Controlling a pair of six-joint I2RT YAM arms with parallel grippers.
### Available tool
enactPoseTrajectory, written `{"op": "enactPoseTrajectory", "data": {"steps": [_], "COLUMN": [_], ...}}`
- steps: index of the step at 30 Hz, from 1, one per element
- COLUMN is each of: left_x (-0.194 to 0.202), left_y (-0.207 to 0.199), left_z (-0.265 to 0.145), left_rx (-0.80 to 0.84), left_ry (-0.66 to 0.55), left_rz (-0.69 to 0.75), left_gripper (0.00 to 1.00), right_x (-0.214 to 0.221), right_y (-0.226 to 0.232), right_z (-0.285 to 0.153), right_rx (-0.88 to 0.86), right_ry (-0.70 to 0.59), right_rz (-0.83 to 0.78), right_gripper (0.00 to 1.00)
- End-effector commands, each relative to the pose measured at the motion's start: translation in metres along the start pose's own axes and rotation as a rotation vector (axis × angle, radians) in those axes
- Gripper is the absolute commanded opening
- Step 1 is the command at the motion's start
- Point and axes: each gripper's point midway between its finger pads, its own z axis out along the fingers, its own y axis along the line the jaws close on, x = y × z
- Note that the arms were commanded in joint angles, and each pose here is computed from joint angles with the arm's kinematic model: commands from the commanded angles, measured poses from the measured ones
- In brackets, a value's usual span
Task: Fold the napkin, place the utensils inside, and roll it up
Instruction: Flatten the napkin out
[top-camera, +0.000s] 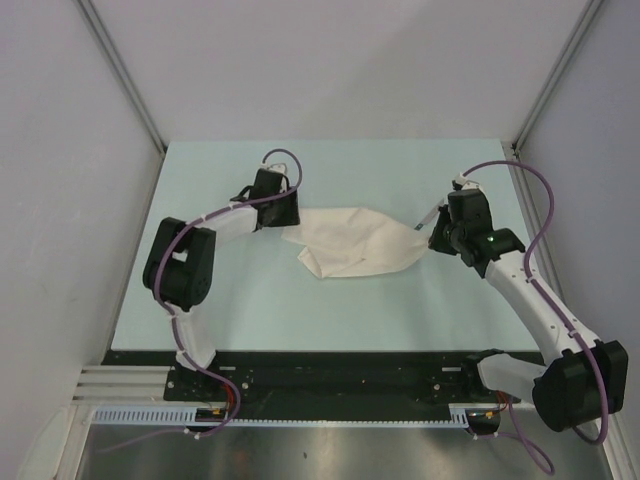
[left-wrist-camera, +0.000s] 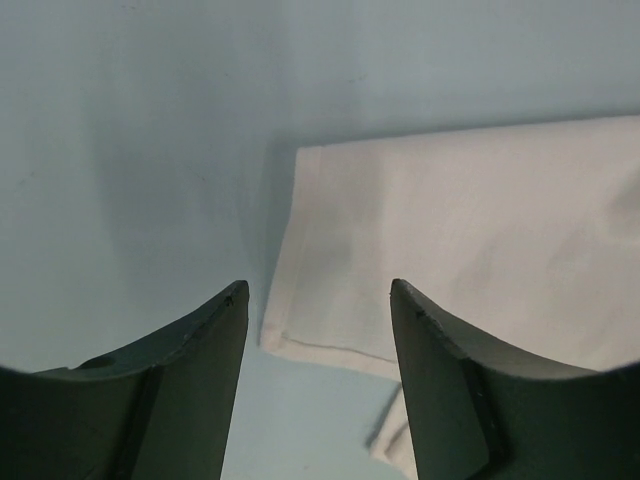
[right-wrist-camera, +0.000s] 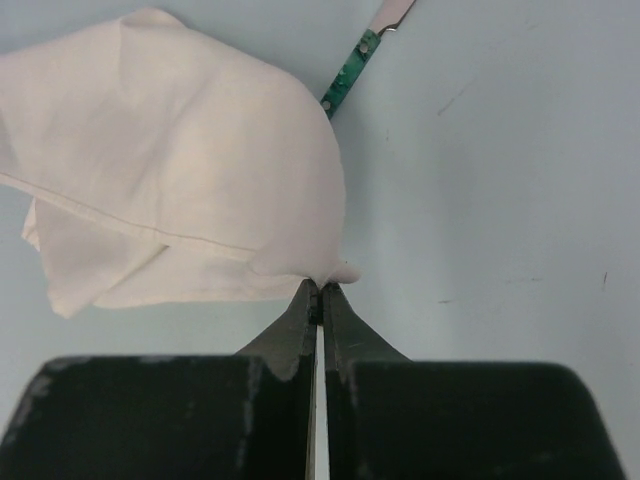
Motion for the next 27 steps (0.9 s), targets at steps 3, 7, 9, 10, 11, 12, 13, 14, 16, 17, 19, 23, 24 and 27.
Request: {"op": "enactPoseTrajectory", "data": {"steps": [3,7,9,10,11,12,13,14,16,17,19,23,24,27], "left_x": [-0.008,-0.002,0.004,0.004,0.008,0.008,0.012,0.013,0.016,0.019,0.020,0.006,-0.005,-0.023], "left_y": [0.014,0.007,0.008,0.008,0.008,0.007,0.008,0.007,0.008,0.004,0.002,-0.007,-0.011,-0.018], "left_z": [0.014,0.021,0.024,0.024,0.025,0.025,0.026,0.026,0.028,0.028,0.027,0.013,0.001,-0.023], "left_rx": [-0.080,-0.034,-0.037,-0.038,-0.035,-0.030,-0.028,-0.025,-0.027,-0.001,0.012,0.056,0.072,0.122], "left_ry": [0.009,0.033,0.051,0.054,0.060,0.058,0.067,0.071,0.078,0.089,0.086,0.031,0.000,-0.066], "left_rz": [0.059,0.060,0.055,0.051,0.051,0.049,0.049,0.047,0.041,0.038,0.037,0.020,0.015,-0.024], "left_gripper": [0.63,0.56,0.53,0.49,0.47,0.44,0.36,0.31,0.14,0.10,0.00,0.00,0.00,0.00], "right_x": [-0.013,-0.008,-0.006,-0.005,-0.005,-0.005,-0.005,-0.005,-0.005,-0.005,-0.007,-0.011,-0.015,-0.027], "right_y": [0.010,0.009,0.008,0.008,0.008,0.008,0.008,0.007,0.007,0.008,0.008,0.011,0.013,0.017], "right_z": [0.005,0.008,0.009,0.009,0.009,0.009,0.008,0.008,0.008,0.008,0.008,0.006,0.005,0.000], "right_rx": [-0.054,-0.059,-0.062,-0.061,-0.063,-0.063,-0.063,-0.061,-0.060,-0.061,-0.063,-0.072,-0.077,-0.087], "right_ry": [-0.024,-0.011,-0.006,-0.003,-0.004,-0.004,-0.006,-0.005,-0.007,-0.005,-0.009,-0.015,-0.023,-0.051], "right_rz": [-0.018,-0.009,-0.004,-0.002,-0.002,-0.001,0.000,-0.001,-0.001,-0.003,-0.004,-0.011,-0.014,-0.020], "right_gripper": [0.00,0.00,0.00,0.00,0.00,0.00,0.00,0.00,0.00,0.00,0.00,0.00,0.00,0.00]}}
